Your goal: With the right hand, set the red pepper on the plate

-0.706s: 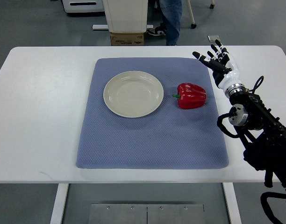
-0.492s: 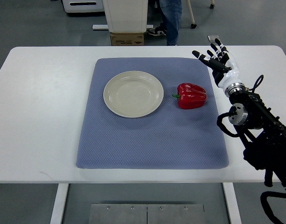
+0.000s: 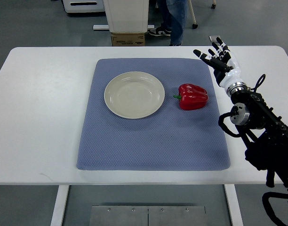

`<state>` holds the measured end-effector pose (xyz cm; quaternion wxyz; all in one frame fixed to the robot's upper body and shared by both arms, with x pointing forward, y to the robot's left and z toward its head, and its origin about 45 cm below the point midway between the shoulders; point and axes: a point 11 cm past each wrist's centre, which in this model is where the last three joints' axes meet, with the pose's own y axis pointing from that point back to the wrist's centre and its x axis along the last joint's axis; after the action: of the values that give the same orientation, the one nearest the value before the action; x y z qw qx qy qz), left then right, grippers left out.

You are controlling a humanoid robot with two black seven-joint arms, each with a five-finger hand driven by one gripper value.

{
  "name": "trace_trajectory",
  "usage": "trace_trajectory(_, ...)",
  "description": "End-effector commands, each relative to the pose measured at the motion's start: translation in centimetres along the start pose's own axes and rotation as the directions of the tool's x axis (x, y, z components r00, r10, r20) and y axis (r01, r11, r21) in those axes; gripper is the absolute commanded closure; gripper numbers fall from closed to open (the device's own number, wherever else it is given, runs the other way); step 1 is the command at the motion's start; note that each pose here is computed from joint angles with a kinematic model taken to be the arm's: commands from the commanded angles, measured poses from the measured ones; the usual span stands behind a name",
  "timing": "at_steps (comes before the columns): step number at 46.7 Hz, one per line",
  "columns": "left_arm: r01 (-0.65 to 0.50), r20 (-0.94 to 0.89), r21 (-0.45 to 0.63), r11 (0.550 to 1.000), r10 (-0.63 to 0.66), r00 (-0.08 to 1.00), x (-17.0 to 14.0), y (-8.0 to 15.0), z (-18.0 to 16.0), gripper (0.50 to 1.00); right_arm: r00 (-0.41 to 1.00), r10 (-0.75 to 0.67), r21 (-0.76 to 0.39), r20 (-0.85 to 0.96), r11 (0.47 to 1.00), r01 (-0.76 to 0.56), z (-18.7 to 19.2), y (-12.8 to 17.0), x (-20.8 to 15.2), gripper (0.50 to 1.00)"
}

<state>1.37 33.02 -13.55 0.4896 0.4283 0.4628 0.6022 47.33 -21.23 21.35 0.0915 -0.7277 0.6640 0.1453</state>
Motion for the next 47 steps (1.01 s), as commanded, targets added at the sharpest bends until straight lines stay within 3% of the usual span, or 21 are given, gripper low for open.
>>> trace_trajectory(1, 0.0, 0.0, 0.0, 1.0, 0.0, 1.0, 0.0, 0.0, 0.0, 0.5, 1.0, 0.0, 0.001, 0.0, 1.0, 0.0, -0.1, 0.0, 0.0, 0.5)
trace_trajectory(47, 0.0, 0.0, 0.0, 1.0, 0.0, 1.0, 0.0, 0.0, 0.0, 0.5, 1.0, -0.013, 0.022, -0.001, 1.0, 0.013, -1.1, -0.5, -0.6, 0.5)
